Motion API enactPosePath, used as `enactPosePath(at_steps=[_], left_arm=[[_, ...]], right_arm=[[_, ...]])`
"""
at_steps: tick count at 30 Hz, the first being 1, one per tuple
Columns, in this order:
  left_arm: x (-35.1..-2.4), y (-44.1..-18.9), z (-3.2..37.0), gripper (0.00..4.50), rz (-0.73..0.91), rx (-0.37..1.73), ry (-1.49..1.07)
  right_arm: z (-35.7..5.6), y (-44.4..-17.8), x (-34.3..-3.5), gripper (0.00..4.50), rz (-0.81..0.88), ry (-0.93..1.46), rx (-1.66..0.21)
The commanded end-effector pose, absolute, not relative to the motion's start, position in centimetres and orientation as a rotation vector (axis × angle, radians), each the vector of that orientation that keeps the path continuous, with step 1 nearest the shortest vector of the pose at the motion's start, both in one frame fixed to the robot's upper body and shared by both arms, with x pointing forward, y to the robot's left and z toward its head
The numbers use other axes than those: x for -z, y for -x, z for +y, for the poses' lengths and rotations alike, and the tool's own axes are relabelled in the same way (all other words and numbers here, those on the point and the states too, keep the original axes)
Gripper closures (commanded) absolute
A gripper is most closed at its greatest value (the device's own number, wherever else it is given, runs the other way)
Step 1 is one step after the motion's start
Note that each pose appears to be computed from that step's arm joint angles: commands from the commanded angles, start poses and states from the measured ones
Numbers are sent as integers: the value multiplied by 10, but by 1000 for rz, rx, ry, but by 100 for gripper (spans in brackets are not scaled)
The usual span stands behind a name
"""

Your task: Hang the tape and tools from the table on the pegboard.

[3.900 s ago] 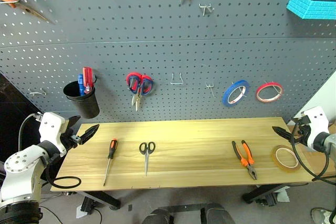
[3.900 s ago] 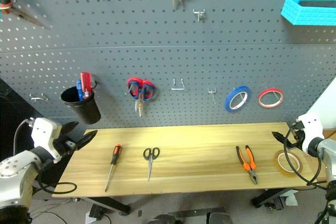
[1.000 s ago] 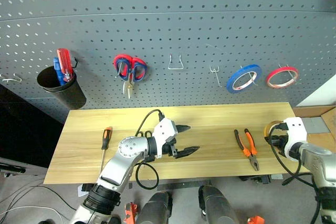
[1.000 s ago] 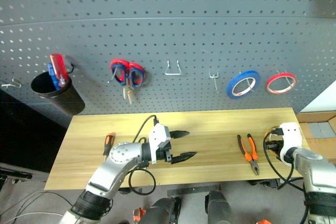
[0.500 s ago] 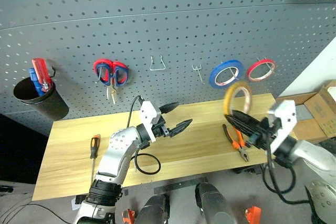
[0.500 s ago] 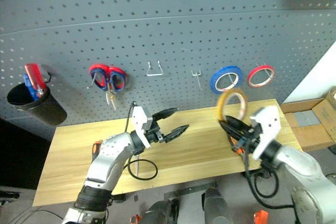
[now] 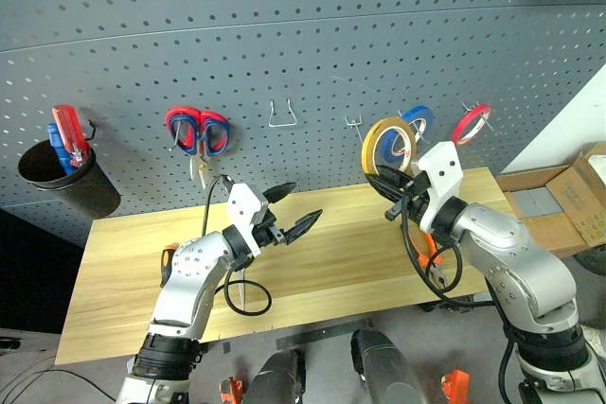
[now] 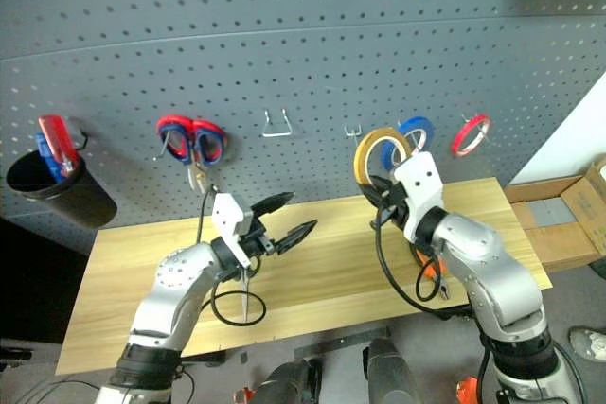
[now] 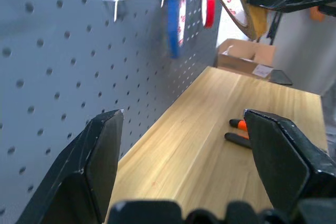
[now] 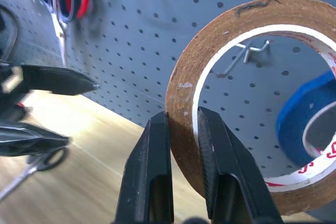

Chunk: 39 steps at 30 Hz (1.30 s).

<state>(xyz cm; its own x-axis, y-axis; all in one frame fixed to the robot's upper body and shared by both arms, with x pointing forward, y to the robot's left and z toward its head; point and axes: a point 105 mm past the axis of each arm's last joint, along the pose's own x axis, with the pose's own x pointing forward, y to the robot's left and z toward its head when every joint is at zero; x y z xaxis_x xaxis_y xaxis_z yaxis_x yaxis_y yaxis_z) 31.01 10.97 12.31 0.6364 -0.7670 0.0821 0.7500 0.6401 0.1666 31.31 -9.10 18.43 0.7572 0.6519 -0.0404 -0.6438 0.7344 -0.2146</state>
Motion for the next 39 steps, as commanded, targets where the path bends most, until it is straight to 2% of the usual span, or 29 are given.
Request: enactPosePath(at_steps=[1, 13, 17, 20, 22, 27, 32, 36, 39], left_arm=[[-137, -306, 113, 59, -209, 839, -137], [-137, -302, 120, 59, -204, 779, -144], [-137, -301, 121, 59, -203, 775, -146], [-137, -301, 122, 59, -200, 771, -149], [-137, -301, 122, 59, -200, 768, -152], [-137, -301, 121, 59, -197, 771, -154], [-126, -301, 122, 59, -159, 784, -173], [-115, -299, 122, 59, -121, 804, -199], [-96, -291, 118, 59, -60, 865, -277]], right_arm=[[-80, -313, -197, 439, -118, 255, -772], [-52, -343, -183, 439, -100, 304, -787], [-48, -374, -174, 439, -54, 327, -671], [-44, -386, -163, 439, -8, 353, -651], [-46, -392, -168, 364, -15, 270, -626], [-57, -387, -164, 206, 0, 268, -618], [-77, -350, -146, 34, 82, 234, -663], [-112, -309, -98, 34, 326, 178, -685], [-153, -293, -64, 34, 517, 171, -548]])
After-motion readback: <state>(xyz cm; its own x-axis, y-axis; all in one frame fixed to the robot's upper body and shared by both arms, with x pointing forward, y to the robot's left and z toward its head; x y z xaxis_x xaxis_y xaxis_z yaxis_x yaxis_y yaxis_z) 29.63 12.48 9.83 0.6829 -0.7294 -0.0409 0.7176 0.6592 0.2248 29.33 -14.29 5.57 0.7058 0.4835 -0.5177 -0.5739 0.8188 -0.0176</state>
